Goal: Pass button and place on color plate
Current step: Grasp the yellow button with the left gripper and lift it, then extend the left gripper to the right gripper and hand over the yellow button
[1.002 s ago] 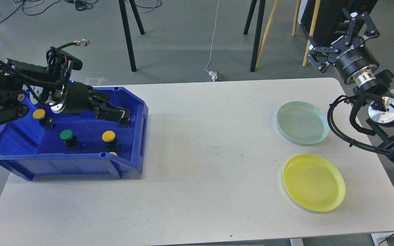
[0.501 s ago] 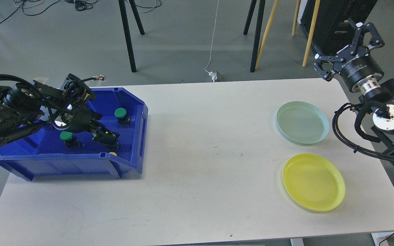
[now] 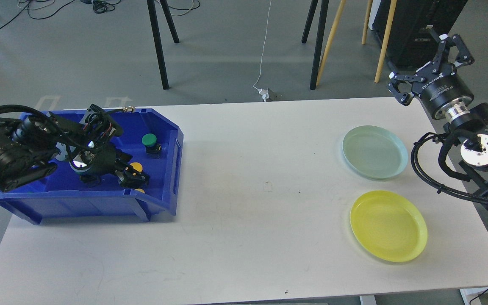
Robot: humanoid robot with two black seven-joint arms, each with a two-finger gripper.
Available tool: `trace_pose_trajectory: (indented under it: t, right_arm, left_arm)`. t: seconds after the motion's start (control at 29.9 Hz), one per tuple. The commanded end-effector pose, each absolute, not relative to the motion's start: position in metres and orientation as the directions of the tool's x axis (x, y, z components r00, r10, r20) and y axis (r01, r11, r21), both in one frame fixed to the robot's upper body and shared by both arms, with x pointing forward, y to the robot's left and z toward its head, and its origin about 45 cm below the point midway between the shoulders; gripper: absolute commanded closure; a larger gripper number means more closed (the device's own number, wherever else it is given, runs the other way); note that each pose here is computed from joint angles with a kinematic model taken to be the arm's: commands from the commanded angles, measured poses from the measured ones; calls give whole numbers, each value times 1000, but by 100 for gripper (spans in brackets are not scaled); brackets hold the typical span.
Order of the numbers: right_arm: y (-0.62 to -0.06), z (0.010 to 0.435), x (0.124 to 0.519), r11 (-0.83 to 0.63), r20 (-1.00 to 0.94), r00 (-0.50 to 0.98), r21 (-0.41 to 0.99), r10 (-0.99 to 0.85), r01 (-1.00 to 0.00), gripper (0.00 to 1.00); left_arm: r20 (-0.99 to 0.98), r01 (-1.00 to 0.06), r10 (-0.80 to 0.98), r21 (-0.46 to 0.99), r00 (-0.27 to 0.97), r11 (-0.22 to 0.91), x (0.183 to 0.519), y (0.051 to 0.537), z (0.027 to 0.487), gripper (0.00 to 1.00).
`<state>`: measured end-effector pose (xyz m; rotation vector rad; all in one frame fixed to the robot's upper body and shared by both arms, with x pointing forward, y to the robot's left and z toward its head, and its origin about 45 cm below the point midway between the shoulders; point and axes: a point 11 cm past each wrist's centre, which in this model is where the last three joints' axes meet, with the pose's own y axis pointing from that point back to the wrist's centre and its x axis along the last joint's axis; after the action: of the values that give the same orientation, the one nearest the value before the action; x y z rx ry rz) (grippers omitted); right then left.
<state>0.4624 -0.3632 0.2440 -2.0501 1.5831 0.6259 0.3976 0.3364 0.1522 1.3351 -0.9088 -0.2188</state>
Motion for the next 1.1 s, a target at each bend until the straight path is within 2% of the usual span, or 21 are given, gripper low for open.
trace_pose_trajectory:
  t: [0.0,0.2,0.27,0.43,0.57,0.63,0.77,0.84,0.9,0.97,1.07]
  right_arm:
    - [-365,243,462,-218,-613,226,-88,-757,-972,0]
    - [-367,240,460,-213,-615,217,-82,-758,-974,0]
    - [-368,238,459,-211,-616,213,-78,-759,-974,0]
    - [-369,235,458,-207,-617,207,-73,-759,-976,0]
    - [-371,232,455,-205,-618,201,-65,-760,-977,0]
    - [-370,232,455,-207,-619,203,-67,-758,-976,0]
    - [-386,247,455,-187,-605,203,-91,-770,-978,0]
    - [-392,255,455,-184,-591,208,-101,-779,-978,0]
    - [-404,270,452,-199,-541,226,-109,-810,-974,0]
    - [-410,286,444,-254,-442,272,-101,-854,-962,0]
    - [-406,290,424,-360,-288,356,-44,-889,-932,0]
  left_arm:
    - [432,-347,-627,901,649,261,399,336,150,34]
    - [426,-350,-637,903,643,250,402,333,144,49]
    - [427,-351,-637,902,642,250,402,332,145,51]
    - [405,-346,-669,910,623,229,402,336,145,93]
    - [419,-378,-676,900,606,219,409,345,160,95]
    - [477,-446,-642,866,601,225,422,358,195,95]
    - [686,-559,-499,724,530,404,435,332,284,95]
    - [780,-590,-369,624,505,513,433,314,327,95]
    - [842,-564,-175,482,511,670,427,273,362,95]
    - [814,-509,12,351,580,786,421,234,365,95]
    - [723,-449,209,155,659,880,421,173,367,95]
